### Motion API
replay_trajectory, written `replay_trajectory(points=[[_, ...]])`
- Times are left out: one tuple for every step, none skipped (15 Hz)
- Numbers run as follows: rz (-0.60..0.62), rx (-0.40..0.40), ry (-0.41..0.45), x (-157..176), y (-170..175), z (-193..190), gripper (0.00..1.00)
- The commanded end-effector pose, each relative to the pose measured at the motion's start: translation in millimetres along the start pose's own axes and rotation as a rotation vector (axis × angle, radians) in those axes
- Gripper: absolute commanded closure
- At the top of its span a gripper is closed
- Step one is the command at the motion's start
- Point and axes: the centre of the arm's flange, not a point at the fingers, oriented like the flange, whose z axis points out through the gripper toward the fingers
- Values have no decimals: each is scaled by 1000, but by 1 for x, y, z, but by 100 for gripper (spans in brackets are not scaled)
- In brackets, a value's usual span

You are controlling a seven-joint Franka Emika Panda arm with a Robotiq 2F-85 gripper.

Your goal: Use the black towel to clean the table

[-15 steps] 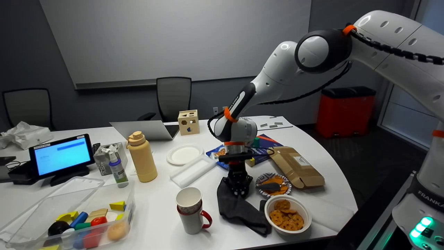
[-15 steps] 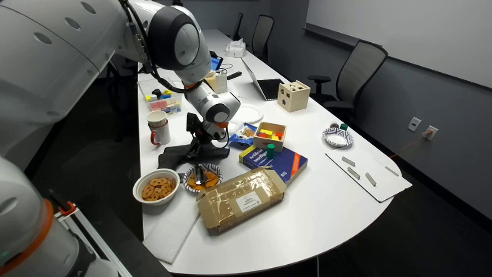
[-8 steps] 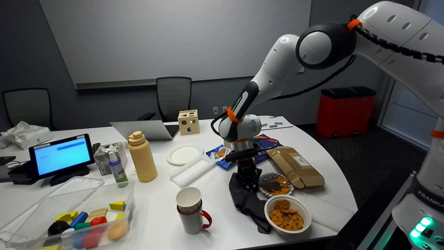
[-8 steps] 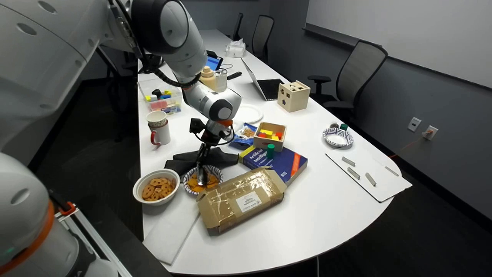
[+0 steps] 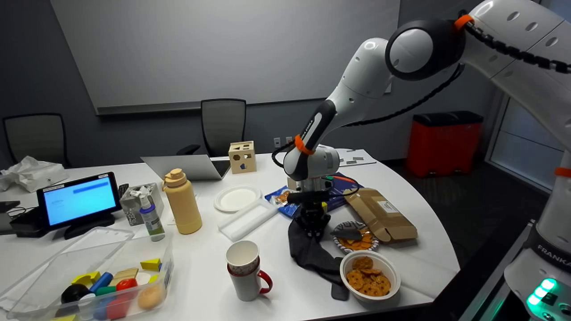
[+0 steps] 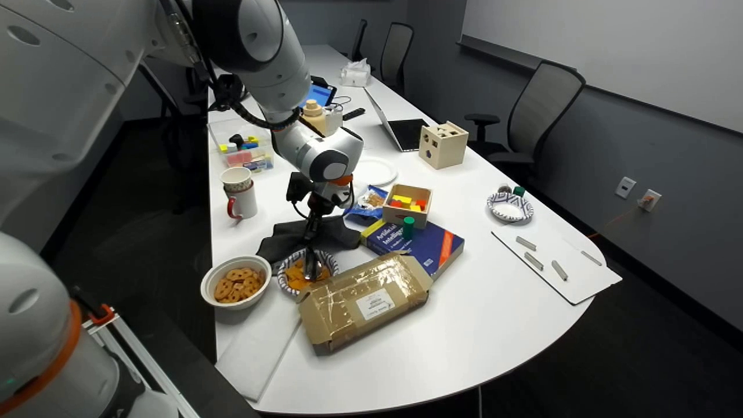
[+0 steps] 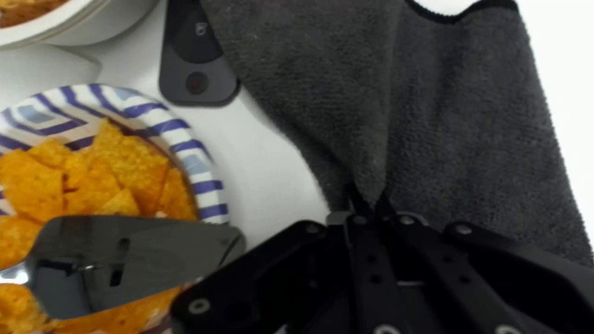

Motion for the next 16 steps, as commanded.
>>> replay_trajectory(points=[[-88,126,-59,-21,-16,36,99],[-115,136,-84,-30,-21,39,99],[-141,128,-112,-41,-24,45,99],[-175,107,-133,-51,-28,58,99],[-201,87,-154,-64,-28,63,99],[-228,76,-174,-73,-30,69,99],[-253,58,-197,-83,-30,74,99],[-270,35,-208,-91,-29,77,99],[-280,6,-215,-98,-27,80,99],[-279,-28,-205,-101,-26,81,99],[-277,-46,-174,-99,-26,83,99],[-276,-46,-134,-98,-26,80,99],[-272,-25,-91,-94,-28,75,99],[-266,-1,-58,-89,-32,73,99],[-260,7,-38,-85,-35,72,99],[-248,23,-23,-79,-38,68,99]])
